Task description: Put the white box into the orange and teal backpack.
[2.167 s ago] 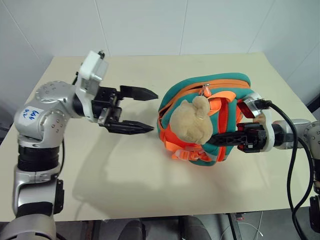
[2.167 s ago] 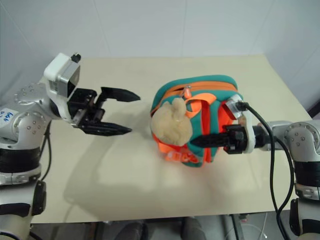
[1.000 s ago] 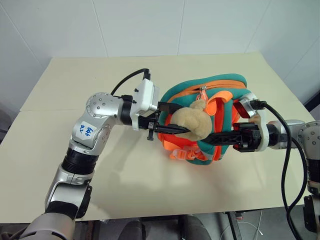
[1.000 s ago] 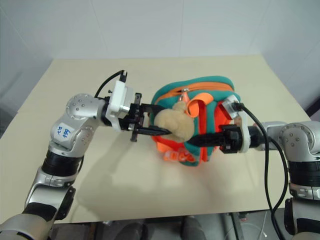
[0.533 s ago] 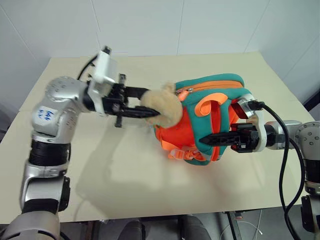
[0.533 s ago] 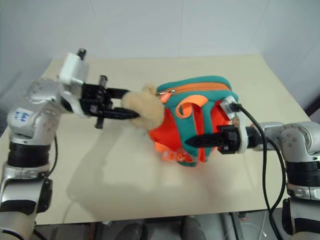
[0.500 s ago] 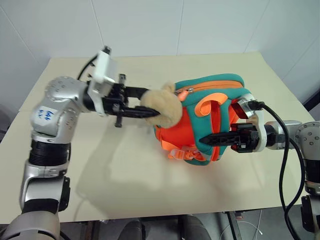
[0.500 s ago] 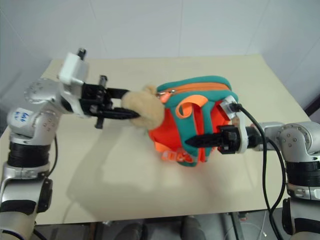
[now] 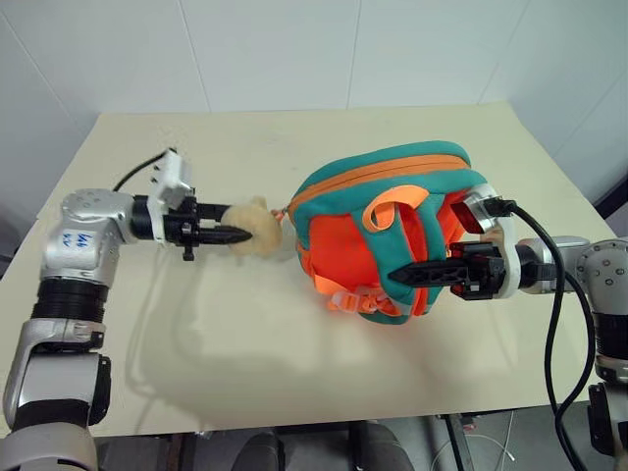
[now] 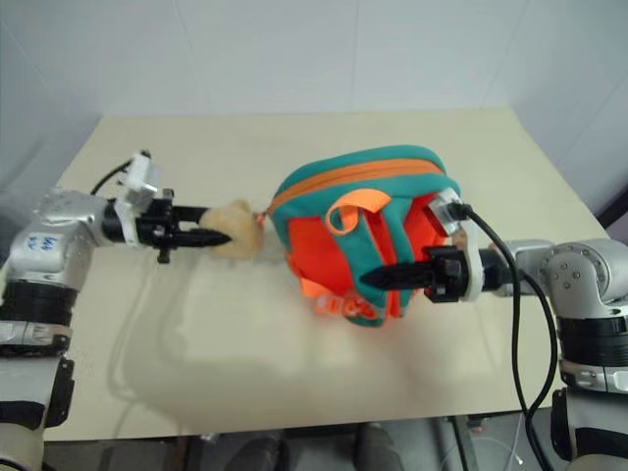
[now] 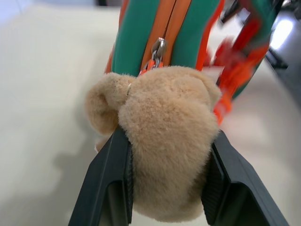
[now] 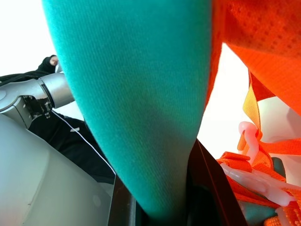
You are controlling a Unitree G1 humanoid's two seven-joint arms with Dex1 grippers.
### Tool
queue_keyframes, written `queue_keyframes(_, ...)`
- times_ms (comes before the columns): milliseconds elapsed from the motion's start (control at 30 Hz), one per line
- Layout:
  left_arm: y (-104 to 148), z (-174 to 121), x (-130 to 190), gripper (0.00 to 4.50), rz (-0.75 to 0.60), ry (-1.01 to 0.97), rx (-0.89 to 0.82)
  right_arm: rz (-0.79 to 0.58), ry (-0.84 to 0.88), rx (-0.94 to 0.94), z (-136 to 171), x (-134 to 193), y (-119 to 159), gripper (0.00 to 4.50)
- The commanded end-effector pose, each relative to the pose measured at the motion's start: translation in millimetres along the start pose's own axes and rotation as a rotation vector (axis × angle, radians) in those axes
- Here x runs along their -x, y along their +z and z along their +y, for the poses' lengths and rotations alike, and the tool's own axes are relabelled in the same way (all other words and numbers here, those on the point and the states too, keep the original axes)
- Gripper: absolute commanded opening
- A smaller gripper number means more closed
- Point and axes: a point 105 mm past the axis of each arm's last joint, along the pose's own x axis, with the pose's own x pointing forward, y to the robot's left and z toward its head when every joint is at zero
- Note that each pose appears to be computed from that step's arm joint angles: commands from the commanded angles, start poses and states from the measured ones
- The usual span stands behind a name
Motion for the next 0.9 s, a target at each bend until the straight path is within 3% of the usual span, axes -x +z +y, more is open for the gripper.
queue_keyframes(33, -33, 10, -6, 1.42, 0.039, 0.074, 0.083, -0.019, -0.005, 0.029, 8, 7, 7, 0.59)
queue_keyframes(233, -50, 1, -42, 1.42, -0.016, 0.023, 0.097, -0.011, 0.003, 0.029, 11, 5, 7, 0.59)
queue_keyframes(400, -47, -10, -39, 1.42, -0.014, 0.001, -0.006, -0.046, -0.006, 0.064, 11, 3, 15, 0.59)
queue_keyframes(567, -36, -30, -14, 3.06, 0.012, -0.005, -0.046, -0.072, -0.058, 0.175, 14, 7, 22, 2.29)
queue_keyframes(700, -20, -47, 8, 4.33, 0.008, 0.029, -0.040, -0.045, -0.183, 0.312, 10, 30, 16, 3.63)
queue_keyframes(800, -14, -61, 20, 4.50, -0.010, 0.050, -0.003, -0.060, -0.268, 0.420, 5, 50, 18, 4.48)
queue_keyframes(900, -15, -75, 26, 4.50, -0.003, 0.053, 0.025, -0.038, -0.314, 0.474, 1, 64, 12, 4.48)
